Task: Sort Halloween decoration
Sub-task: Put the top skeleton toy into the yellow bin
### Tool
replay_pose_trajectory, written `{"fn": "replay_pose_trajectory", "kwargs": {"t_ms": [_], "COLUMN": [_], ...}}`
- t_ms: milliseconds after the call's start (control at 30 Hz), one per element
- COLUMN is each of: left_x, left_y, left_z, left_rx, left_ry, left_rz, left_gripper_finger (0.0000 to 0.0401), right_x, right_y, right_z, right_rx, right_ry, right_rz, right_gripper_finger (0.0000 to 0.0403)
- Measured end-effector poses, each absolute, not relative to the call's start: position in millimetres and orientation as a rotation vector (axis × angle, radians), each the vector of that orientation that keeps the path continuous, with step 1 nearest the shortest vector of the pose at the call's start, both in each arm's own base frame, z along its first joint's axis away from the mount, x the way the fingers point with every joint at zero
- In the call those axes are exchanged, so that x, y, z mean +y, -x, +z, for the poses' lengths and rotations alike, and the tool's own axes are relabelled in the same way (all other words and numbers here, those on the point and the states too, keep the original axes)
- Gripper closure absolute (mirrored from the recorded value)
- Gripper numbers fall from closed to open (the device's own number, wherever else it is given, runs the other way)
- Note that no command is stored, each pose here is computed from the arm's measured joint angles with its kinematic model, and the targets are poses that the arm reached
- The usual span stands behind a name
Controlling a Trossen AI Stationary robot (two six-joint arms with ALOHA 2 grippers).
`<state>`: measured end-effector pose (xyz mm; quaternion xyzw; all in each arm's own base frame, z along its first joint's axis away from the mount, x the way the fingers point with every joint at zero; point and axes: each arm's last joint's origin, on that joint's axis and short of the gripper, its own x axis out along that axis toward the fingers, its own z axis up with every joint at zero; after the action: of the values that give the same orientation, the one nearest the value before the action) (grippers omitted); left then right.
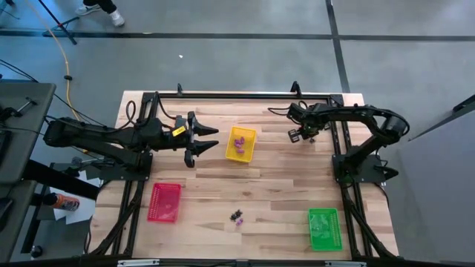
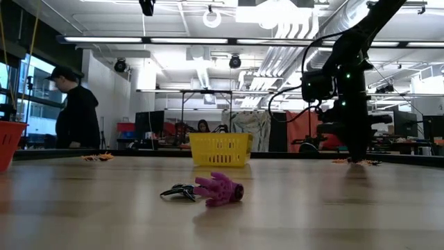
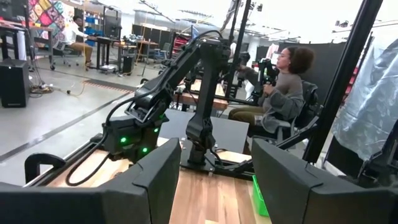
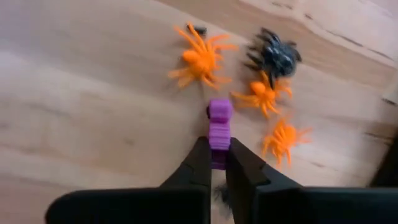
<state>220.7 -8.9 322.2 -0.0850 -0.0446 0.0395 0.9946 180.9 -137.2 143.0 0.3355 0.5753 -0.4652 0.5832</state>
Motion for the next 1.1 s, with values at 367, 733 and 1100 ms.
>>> {"fn": "replay_pose_trajectory", "kwargs": {"t_ms": [367, 733, 1100], "left_x": [-8.9, -9.0, -8.9], "left_y": [-220.7, -220.6, -220.6], "left_z": [322.5, 322.9, 323.0], "left_rx": [-0.091, -0.095, -0.096], "left_ry": [0.137, 0.137, 0.136], "left_rz": [0.080, 0.080, 0.080], "left_gripper_finger": [0.0213, 0.0213, 0.0213], "right_x": [-99.6, -51.9, -4.3], "right_y": [-161.5, -151.6, -192.1], "right_z": [219.0, 317.0, 348.2], "right_rx": [1.023, 0.239, -0.108], "right_ry": [-0.675, -0.358, -0.146], "right_rz": [-0.946, -0.377, -0.031], "right_gripper_finger": [0.0399, 0.0397, 0.0396]}}
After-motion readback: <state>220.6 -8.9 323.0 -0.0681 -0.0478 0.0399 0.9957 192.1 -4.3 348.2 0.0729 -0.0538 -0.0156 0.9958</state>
